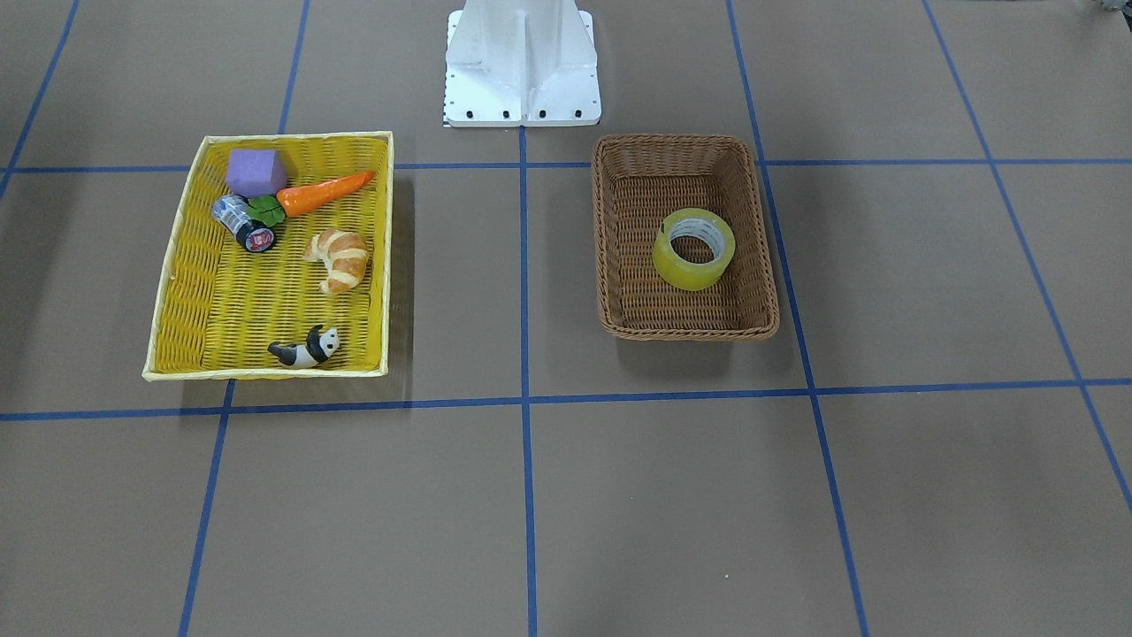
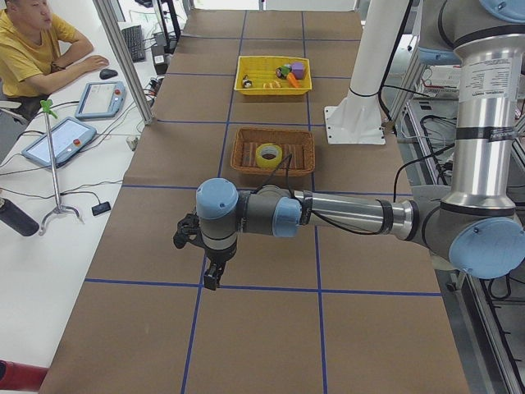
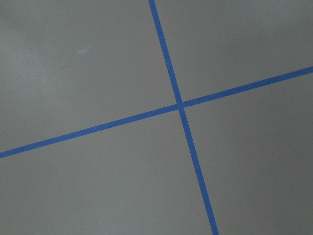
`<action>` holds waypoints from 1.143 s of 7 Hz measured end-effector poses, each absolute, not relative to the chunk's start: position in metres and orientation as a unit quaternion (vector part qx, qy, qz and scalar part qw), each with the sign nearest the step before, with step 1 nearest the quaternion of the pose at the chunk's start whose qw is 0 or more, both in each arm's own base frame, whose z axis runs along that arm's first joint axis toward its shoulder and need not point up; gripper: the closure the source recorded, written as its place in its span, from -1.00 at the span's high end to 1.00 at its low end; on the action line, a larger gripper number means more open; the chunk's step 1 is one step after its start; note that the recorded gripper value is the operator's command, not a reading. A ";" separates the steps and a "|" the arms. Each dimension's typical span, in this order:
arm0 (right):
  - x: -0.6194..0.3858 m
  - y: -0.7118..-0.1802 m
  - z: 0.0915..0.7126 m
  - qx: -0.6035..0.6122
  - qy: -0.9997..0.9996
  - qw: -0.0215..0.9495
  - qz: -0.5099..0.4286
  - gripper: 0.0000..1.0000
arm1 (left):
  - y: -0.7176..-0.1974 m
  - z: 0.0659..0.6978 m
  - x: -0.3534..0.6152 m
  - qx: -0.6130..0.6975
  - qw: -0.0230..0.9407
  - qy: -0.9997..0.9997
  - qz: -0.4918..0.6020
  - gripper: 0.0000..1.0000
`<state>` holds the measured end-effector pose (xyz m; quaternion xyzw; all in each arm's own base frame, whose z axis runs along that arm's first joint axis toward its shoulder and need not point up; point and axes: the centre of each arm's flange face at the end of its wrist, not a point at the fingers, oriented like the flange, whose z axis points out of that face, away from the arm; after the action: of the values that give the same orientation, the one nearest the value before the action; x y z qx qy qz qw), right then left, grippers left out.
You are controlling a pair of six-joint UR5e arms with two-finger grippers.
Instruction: Move tape to another basket
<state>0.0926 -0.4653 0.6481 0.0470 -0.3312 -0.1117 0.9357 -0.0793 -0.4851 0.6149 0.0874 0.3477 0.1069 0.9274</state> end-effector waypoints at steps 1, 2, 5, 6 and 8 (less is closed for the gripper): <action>0.093 -0.465 0.648 0.047 -0.331 0.936 -0.112 1.00 | -0.484 0.616 -0.079 0.087 0.928 0.348 0.106 0.99; 0.093 -0.465 0.649 0.046 -0.332 0.936 -0.111 1.00 | -0.484 0.616 -0.079 0.086 0.928 0.347 0.106 0.99; 0.093 -0.465 0.652 0.044 -0.332 0.936 -0.110 1.00 | -0.484 0.617 -0.079 0.086 0.928 0.347 0.106 0.99; 0.093 -0.465 0.652 0.044 -0.332 0.936 -0.110 1.00 | -0.484 0.617 -0.079 0.085 0.928 0.347 0.106 0.99; 0.093 -0.465 0.653 0.042 -0.332 0.936 -0.110 1.00 | -0.484 0.617 -0.080 0.085 0.928 0.346 0.106 0.99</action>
<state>0.0925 -0.4647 0.6529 0.0424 -0.3322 -0.1100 0.9358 -0.0795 -0.4839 0.6173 0.0852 0.3464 0.1059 0.9282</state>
